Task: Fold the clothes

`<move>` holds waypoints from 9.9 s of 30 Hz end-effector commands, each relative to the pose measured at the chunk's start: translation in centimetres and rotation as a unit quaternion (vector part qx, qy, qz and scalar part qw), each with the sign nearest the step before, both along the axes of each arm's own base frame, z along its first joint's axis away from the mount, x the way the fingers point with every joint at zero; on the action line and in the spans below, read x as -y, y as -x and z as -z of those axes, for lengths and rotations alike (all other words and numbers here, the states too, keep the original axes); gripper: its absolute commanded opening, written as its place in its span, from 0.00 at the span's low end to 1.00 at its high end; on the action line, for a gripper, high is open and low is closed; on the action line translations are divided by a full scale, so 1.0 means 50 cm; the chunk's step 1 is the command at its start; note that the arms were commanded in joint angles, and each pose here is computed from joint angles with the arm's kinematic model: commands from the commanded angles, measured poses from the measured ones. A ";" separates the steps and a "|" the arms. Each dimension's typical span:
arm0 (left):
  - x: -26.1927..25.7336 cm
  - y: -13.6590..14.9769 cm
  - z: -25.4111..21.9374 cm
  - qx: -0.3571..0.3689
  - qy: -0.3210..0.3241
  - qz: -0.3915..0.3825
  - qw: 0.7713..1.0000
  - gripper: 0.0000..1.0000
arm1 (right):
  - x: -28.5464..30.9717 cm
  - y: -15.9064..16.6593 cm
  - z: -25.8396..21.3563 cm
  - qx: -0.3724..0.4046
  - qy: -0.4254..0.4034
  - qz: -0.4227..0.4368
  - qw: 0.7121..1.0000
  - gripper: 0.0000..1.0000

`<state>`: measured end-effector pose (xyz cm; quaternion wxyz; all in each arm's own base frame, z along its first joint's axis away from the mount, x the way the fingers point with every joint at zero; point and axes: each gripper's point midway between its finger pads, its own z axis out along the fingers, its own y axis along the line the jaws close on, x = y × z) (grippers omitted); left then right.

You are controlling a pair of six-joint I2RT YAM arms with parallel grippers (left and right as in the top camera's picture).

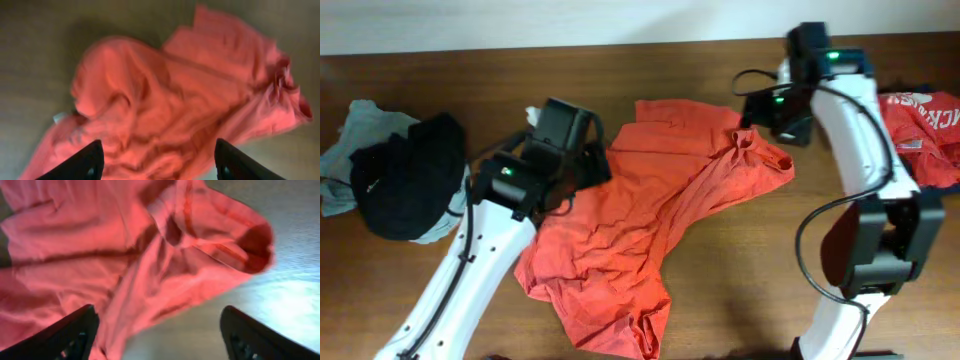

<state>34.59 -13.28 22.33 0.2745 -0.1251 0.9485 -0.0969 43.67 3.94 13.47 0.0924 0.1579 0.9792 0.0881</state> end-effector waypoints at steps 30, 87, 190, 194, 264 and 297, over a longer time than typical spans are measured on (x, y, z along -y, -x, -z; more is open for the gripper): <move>-0.088 -0.084 0.115 -0.039 -0.073 -0.070 0.994 0.70 | 0.033 -0.030 0.194 0.049 0.093 0.081 0.991 0.34; -0.078 -0.102 0.106 -0.016 -0.103 -0.001 0.995 0.68 | 0.394 0.323 -0.113 -0.100 0.180 0.259 0.944 0.17; -0.139 -0.362 -0.007 0.172 -0.144 0.058 0.973 0.01 | 0.072 -0.133 -0.212 0.134 0.063 -0.084 0.985 0.04; -0.174 -0.338 -0.110 0.217 -0.171 0.019 0.961 0.01 | 0.100 -0.102 -0.272 0.148 0.067 -0.069 0.984 0.04; -0.175 -0.344 -0.056 0.180 -0.237 0.024 0.954 0.01 | 0.236 -0.084 -0.200 0.094 0.202 0.007 0.975 0.04; -0.166 -0.436 0.016 0.116 -0.185 0.070 0.973 0.99 | 0.155 -0.178 -0.152 0.123 0.088 -0.037 0.988 0.99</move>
